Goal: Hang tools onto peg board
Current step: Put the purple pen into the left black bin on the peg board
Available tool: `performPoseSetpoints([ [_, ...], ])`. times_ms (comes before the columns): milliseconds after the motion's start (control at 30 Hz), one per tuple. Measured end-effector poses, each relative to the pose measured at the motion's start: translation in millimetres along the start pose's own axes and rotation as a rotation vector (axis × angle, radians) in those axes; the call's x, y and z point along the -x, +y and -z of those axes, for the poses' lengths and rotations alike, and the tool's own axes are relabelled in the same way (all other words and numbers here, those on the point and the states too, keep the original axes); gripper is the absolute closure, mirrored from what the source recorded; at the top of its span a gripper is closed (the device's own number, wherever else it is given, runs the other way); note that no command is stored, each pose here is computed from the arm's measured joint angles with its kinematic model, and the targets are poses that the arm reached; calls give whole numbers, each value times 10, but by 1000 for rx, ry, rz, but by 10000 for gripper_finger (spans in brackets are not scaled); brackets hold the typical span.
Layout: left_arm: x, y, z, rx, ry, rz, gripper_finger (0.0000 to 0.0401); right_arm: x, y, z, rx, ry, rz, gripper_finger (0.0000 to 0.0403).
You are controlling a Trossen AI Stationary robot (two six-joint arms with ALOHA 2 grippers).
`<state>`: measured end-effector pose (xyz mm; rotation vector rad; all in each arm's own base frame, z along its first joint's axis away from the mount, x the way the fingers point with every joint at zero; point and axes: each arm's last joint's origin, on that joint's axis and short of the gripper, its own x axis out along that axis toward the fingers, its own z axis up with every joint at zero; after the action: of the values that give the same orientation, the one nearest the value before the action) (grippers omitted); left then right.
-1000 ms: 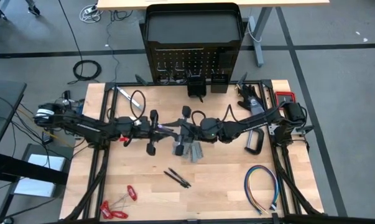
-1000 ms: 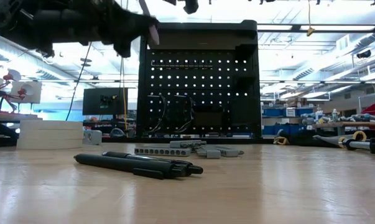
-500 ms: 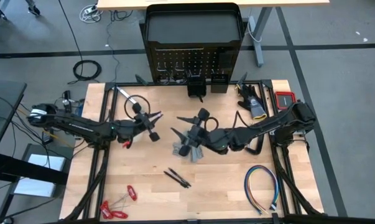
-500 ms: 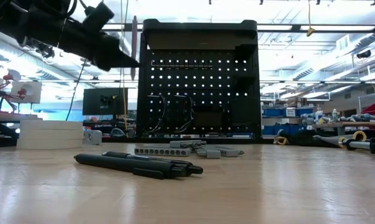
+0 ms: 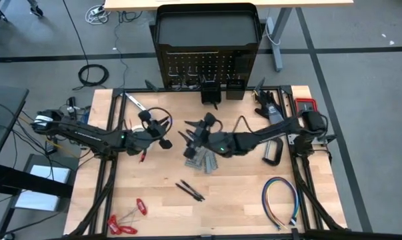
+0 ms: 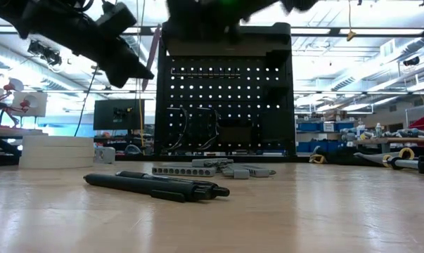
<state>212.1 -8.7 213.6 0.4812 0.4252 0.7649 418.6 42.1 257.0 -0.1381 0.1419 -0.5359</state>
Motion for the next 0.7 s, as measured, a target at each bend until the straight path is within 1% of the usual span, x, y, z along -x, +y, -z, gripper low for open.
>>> performPoseSetpoints([
  [133, 22, -12, -29, 13, -19, 13, 367, -195, -10, 148, -5, -60, -11, 176],
  [233, 27, -18, -25, 8, -17, 17, 367, -252, -2, 160, -25, -140, -2, 178],
  [333, 29, -17, -29, 12, -21, 17, 366, -301, -3, 184, -32, -190, -21, 190],
  [500, 29, -16, -33, 16, -23, 17, 365, -361, -39, 158, -63, -212, -68, 231],
  [700, 28, -16, -36, 22, -26, 18, 365, -389, -81, 149, -71, -217, -60, 298],
])
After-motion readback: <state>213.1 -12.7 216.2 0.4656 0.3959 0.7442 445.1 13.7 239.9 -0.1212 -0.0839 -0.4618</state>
